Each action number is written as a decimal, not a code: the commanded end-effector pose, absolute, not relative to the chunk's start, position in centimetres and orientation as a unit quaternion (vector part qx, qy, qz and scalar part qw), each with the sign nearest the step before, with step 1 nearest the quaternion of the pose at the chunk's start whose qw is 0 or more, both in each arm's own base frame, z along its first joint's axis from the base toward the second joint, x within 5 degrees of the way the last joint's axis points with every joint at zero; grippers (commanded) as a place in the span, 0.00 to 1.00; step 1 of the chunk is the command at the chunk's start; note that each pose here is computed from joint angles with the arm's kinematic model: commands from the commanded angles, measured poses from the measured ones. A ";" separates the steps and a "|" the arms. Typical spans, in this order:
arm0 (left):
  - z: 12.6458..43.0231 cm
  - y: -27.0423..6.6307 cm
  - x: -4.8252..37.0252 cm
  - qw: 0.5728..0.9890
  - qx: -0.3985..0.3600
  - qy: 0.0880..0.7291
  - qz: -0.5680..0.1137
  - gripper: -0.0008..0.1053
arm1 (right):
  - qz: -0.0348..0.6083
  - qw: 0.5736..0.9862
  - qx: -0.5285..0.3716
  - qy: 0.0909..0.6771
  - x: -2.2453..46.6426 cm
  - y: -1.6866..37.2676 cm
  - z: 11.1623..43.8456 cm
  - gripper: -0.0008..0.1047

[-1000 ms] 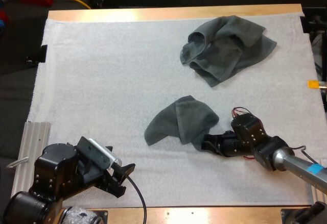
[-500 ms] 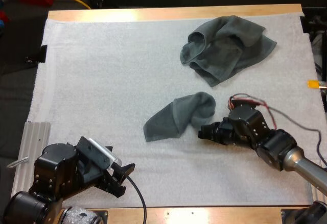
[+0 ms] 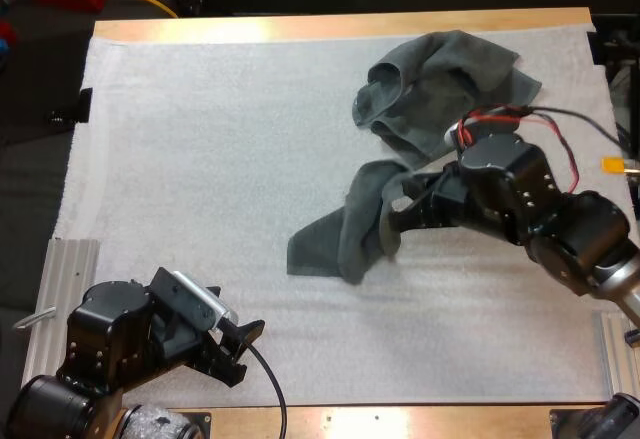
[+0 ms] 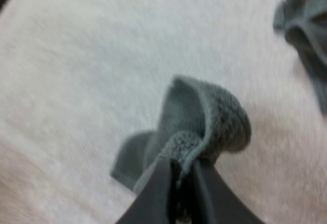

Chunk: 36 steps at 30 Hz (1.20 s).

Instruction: Pick towel from pile, fold and stack

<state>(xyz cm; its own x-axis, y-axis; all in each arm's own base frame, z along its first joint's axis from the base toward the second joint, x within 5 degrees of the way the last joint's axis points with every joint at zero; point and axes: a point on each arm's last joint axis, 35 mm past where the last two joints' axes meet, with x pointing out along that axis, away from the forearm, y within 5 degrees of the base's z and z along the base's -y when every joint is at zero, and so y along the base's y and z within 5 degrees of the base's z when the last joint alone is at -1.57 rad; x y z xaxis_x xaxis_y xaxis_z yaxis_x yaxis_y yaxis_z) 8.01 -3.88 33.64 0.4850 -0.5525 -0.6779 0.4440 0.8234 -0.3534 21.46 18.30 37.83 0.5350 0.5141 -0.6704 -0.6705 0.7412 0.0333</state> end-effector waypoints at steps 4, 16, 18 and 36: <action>33.7 -3.9 8.0 0.859 -0.069 0.416 -0.291 0.66 | 0.365 0.875 -0.115 0.295 20.7 19.2 41.2 0.02; 33.7 -3.9 8.0 0.859 -0.069 0.416 -0.291 0.66 | 0.438 0.862 -0.111 0.231 20.6 26.0 44.6 0.02; 33.7 -3.9 8.0 0.859 -0.069 0.416 -0.291 0.66 | 0.451 0.857 -0.109 0.224 20.3 27.3 44.7 0.02; 33.7 -3.9 8.0 0.859 -0.069 0.416 -0.291 0.66 | 0.418 0.821 -0.220 0.321 20.2 29.7 39.3 0.02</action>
<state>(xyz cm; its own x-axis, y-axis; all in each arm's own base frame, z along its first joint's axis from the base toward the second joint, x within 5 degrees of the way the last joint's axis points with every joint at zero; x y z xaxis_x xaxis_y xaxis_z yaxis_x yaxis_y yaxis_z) 8.01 -3.88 33.64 0.4850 -0.5525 -0.6779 0.4440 0.8234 -0.3534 20.17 29.88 39.57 0.4414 0.5684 -0.6944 -0.8299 0.5528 -0.0751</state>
